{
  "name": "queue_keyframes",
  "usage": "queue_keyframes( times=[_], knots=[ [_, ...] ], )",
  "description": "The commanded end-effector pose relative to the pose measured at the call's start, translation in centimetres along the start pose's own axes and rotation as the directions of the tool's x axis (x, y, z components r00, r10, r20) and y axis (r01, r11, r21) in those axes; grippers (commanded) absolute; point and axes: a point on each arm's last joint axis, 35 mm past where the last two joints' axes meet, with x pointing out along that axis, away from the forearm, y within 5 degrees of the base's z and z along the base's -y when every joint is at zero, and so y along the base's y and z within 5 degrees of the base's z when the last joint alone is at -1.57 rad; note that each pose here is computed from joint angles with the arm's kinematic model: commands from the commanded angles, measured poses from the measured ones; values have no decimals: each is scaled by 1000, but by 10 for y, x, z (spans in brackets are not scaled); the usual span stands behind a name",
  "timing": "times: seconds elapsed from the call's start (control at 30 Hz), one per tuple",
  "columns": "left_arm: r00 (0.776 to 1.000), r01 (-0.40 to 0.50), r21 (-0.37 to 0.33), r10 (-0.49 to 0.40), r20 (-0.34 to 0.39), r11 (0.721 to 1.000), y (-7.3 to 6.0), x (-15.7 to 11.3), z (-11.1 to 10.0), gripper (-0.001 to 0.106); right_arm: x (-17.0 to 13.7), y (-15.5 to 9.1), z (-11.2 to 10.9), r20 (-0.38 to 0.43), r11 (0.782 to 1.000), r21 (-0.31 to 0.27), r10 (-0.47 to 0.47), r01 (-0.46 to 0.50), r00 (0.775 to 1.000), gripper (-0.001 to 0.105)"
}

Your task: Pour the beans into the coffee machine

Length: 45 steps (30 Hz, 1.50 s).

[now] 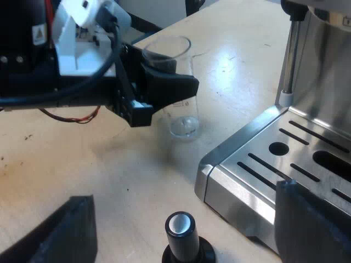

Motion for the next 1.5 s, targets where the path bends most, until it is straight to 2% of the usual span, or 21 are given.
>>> queue_keyframes(
  times=[0.03, 0.17, 0.2, 0.23, 0.27, 0.3, 0.6, 0.7, 0.73, 0.8, 0.97, 1.1, 1.27, 1.5],
  knots=[
    [1000, 18, 5, -18, 19, 1000, 1, 3, -1, 32, 0, -1, 6, 24, 1000, -1, -7, 7, 1000, 68],
    [1000, 18, 5, -18, 18, 1000, 1, 3, -1, 49, 0, -1, 6, 26, 1000, -1, -7, 7, 1000, 68],
    [1000, 18, 6, -18, 21, 1000, 1, 3, -1, 86, 0, -1, 6, 25, 1000, -1, -8, 8, 1000, 68],
    [1000, 18, 5, -18, 19, 1000, 1, 3, -1, 90, 0, -1, 6, 25, 1000, -1, -8, 8, 1000, 68],
    [1000, 17, 4, -18, 17, 1000, 1, 3, -2, 101, 0, -1, 6, 25, 1000, -1, -8, 8, 1000, 68],
    [1000, 18, 4, -18, 18, 1000, 1, 3, -2, 105, 0, -1, 6, 25, 1000, -1, -8, 8, 1000, 68],
    [1000, 17, 4, -17, 16, 1000, 1, 3, -2, 105, 0, -1, 6, 25, 1000, -1, -8, 8, 1000, 68],
    [1000, 12, -12, -12, -27, 1000, 1, 3, -7, 105, 0, -1, 6, 25, 1000, -1, -8, 8, 1000, 68],
    [996, 3, -32, -5, -86, 999, 2, 3, -13, 105, 0, -1, 6, 25, 1000, -1, -8, 8, 1000, 68],
    [991, -6, -50, -1, -133, 999, 3, 2, -18, 105, 0, -1, 6, 25, 1000, -1, -8, 8, 1000, 68],
    [991, -5, -49, -1, -131, 999, 2, 2, -18, 105, 0, -1, 6, 25, 1000, -1, -8, 8, 1000, 68],
    [989, -12, -75, 0, -150, 997, 2, 1, -19, 105, 0, -1, 6, 25, 1000, -1, -8, 8, 1000, 68],
    [971, -31, -104, 6, -237, 994, 0, -6, -22, 105, 0, -1, 6, 25, 1000, -1, -8, 8, 1000, 68],
    [963, -70, -104, 40, -265, 992, -5, -21, -10, 105, 0, -1, 6, 25, 1000, 2, -8, 8, 1000, 68]
  ],
)
